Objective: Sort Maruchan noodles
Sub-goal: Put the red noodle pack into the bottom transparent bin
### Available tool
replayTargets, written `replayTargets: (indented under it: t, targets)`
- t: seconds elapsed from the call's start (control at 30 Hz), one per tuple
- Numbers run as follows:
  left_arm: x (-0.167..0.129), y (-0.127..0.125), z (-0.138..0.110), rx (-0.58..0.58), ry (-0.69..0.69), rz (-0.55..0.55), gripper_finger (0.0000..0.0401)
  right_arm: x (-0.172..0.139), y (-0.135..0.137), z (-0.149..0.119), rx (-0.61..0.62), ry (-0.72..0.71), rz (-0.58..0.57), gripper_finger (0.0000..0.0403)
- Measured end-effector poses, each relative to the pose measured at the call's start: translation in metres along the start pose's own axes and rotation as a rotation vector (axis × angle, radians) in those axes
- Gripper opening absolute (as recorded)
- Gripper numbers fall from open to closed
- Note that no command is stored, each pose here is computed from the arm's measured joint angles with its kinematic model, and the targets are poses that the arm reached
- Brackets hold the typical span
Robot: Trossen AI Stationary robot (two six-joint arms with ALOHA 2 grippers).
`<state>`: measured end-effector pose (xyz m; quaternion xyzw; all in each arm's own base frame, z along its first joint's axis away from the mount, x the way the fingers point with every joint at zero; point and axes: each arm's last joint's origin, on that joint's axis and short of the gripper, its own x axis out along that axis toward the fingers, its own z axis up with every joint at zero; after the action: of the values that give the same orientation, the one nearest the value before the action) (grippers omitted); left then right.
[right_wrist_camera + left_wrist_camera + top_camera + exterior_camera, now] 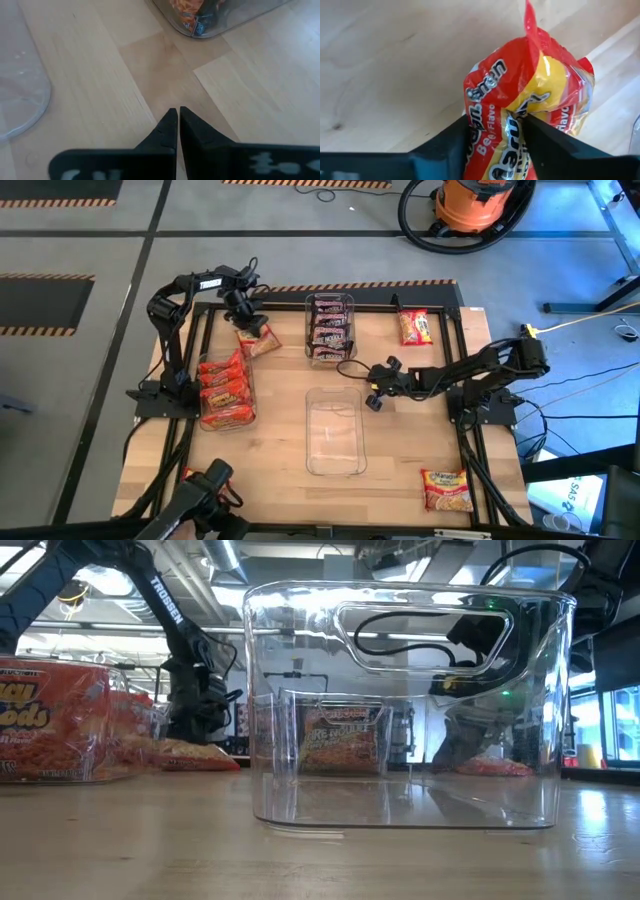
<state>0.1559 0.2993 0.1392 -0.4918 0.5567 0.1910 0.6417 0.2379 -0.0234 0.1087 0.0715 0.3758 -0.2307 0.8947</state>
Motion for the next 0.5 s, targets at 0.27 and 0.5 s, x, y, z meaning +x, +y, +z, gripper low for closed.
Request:
replayTargets:
  t: [0.27,0.5]
  targets:
    - [-0.001,-0.011,-0.002,0.068,0.011,0.007,0.0088,0.0,0.0,0.0,0.0,0.0,0.0,0.0001]
    - [-0.012,-0.037,-0.008,0.18,-0.024,0.048,0.0036,0.0,0.0,0.0,0.0,-0.001,0.0,0.0001]
